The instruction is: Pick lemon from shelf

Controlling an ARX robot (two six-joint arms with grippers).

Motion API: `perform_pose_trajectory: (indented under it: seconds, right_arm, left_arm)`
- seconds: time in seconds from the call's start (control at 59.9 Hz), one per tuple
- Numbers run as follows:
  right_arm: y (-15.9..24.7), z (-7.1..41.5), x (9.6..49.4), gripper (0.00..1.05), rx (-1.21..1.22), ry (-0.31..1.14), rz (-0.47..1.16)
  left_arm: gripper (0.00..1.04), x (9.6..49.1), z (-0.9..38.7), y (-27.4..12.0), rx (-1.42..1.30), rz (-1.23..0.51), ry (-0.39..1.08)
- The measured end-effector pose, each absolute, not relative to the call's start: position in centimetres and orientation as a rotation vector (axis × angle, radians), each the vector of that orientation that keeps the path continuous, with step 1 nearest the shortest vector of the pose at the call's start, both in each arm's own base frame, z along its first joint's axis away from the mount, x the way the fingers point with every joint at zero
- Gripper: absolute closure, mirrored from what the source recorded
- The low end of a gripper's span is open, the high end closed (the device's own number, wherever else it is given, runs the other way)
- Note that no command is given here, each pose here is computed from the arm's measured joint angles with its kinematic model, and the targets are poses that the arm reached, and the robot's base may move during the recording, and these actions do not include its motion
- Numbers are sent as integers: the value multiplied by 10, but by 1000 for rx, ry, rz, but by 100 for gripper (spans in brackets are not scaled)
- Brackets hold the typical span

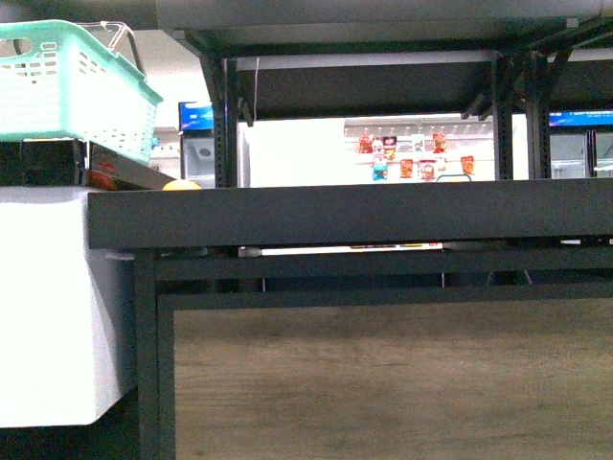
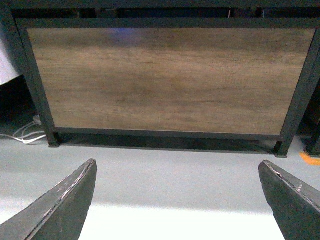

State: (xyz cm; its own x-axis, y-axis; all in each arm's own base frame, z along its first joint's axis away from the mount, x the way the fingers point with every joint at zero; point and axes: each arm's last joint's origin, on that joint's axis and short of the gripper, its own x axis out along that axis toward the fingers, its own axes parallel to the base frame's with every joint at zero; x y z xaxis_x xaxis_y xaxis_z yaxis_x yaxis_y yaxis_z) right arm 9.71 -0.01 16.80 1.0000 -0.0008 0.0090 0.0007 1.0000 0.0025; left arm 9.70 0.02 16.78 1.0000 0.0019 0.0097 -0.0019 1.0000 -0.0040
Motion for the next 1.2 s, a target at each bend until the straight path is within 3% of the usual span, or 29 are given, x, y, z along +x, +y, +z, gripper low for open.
perform_pose_trajectory:
  seconds: [1.202]
  right_arm:
    - [0,168,97,7,2,-9,0]
  left_arm:
    - [8,97,168,0,-4,2,-10]
